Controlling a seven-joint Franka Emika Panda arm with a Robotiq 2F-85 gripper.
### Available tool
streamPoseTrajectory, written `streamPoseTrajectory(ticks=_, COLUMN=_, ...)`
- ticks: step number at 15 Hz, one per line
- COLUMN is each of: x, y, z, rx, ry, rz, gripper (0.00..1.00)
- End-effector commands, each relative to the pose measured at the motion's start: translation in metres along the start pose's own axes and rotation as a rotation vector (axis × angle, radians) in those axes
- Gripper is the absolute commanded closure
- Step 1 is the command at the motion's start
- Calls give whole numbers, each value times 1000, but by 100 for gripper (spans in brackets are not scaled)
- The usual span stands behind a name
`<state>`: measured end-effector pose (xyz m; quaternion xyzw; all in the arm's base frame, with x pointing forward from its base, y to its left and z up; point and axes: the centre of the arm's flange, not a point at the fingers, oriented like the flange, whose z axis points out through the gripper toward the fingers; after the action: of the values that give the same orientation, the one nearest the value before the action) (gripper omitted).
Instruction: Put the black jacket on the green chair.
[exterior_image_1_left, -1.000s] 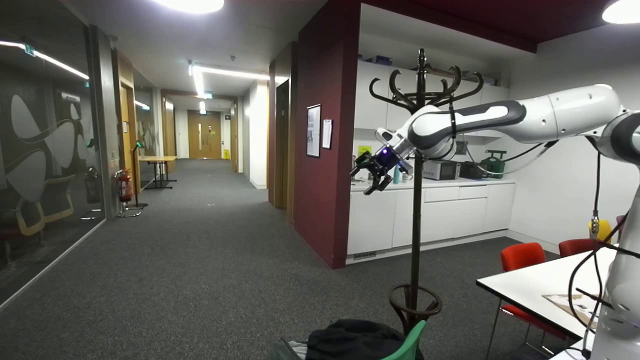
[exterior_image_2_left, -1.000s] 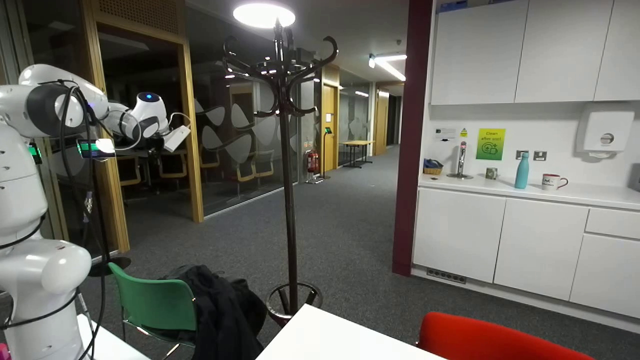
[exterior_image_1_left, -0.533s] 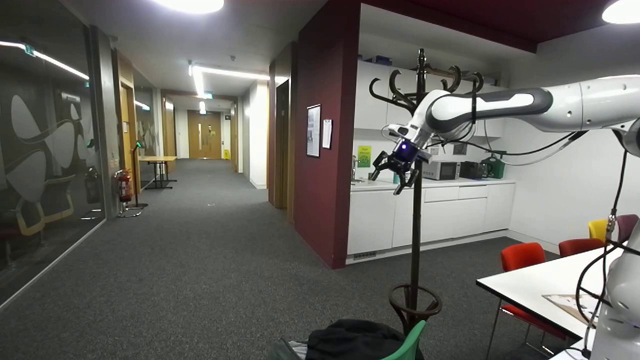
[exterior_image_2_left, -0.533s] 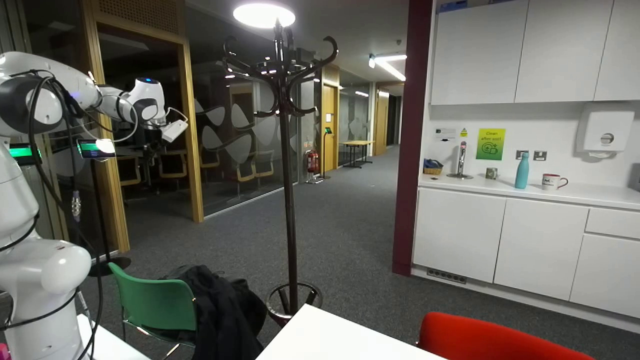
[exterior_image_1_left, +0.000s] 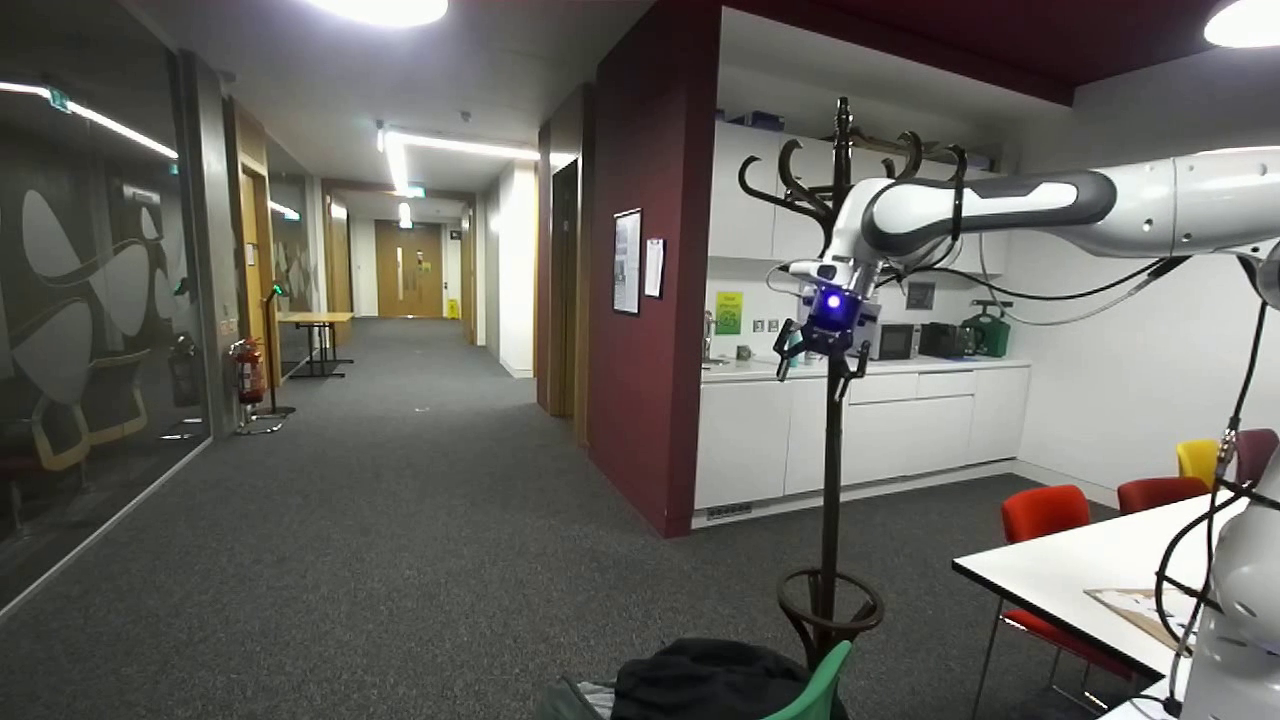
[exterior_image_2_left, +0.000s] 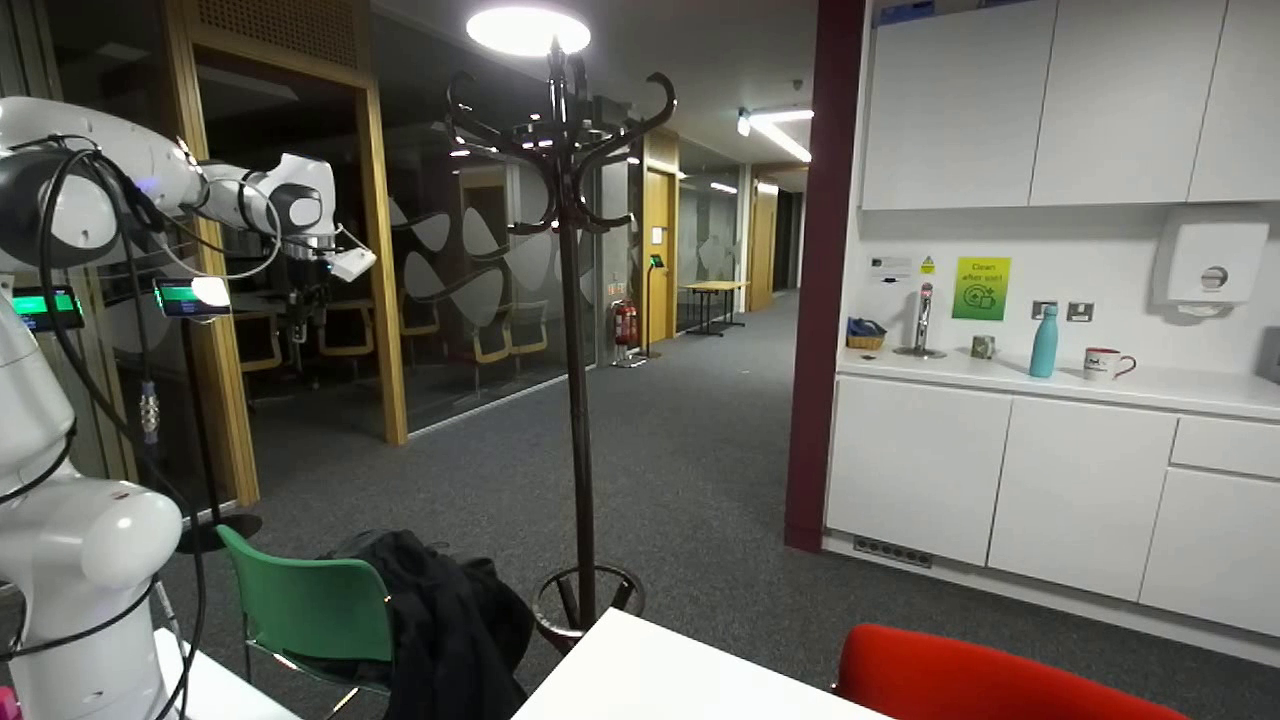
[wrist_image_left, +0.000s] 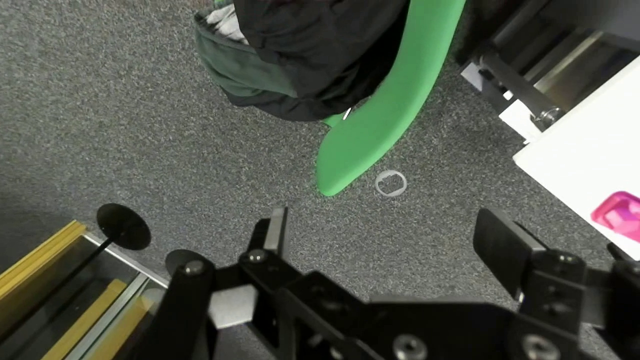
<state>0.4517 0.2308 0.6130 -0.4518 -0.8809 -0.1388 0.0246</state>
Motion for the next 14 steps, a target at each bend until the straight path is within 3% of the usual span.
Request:
streamPoseTrajectory(ticks=1, x=-9, y=-3, z=-13, rx=-29, ry=-82, rz=36, gripper=0)
streamPoseTrajectory(ticks=7, x=-24, y=-2, z=-20, rx=-88, ry=-156, rz=148, gripper=0)
streamPoseTrajectory(ticks=11, x=-29, y=-2, z=-22, rx=-106, ry=-156, rz=210, gripper=0)
streamPoseTrajectory(ticks=12, x=-29, y=3, z=-13, rx=-71, ry=-134, rz=179, gripper=0)
streamPoseTrajectory(ticks=14, x=-30, y=3, z=-13, rx=-75, ry=-135, rz=192, gripper=0)
